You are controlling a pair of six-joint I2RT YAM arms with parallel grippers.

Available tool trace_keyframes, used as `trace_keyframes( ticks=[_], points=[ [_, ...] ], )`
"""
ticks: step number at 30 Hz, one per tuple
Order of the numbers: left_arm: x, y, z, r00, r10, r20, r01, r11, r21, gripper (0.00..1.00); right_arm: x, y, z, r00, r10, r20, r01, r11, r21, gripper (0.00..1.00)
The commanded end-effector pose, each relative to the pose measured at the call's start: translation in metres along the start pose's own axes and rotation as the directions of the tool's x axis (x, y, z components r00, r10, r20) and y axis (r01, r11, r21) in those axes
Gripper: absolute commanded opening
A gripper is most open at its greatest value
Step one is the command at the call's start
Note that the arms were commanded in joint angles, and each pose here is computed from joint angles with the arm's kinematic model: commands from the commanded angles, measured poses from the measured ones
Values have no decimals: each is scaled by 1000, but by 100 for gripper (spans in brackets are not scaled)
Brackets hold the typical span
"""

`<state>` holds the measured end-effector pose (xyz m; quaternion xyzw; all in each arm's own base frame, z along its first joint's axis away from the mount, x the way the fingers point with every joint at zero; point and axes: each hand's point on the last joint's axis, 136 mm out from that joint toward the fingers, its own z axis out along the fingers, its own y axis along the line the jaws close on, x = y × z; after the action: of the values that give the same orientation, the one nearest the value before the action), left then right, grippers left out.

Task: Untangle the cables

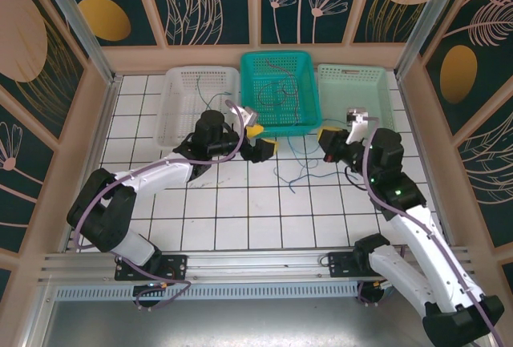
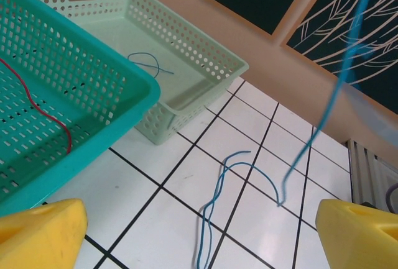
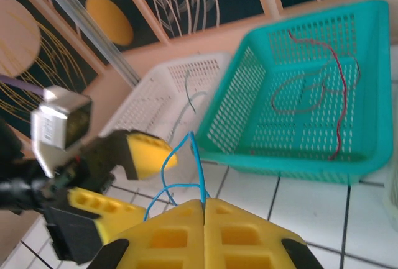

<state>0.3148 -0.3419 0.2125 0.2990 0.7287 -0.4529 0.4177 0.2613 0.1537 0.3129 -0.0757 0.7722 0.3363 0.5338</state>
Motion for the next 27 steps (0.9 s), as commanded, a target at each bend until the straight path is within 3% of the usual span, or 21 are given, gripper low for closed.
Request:
trace_keyframes(
  ticks=[1,11,18,22,27],
  points=[
    [-2,-7,1,1000,5,16,-5,999,42,93,-40,28,-15,992,-64,109,71,995,-68,0],
    [6,-6,6,1000,4,-1,-4,999,49,84,-74,50,-33,975,-87,202,112,988,-111,0],
    [6,-6,8,1000,2,-1,-2,999,50,84,-91,43,-41,965,-128,228,136,990,-19,0],
    [0,-6,6,1000,15,19,-16,999,41,84,-88,50,-39,970,-163,183,174,984,-48,0],
    [-40,-20,-13,984,94,151,-98,995,14,84,-68,37,-21,986,-147,80,149,989,-22,0]
  ],
)
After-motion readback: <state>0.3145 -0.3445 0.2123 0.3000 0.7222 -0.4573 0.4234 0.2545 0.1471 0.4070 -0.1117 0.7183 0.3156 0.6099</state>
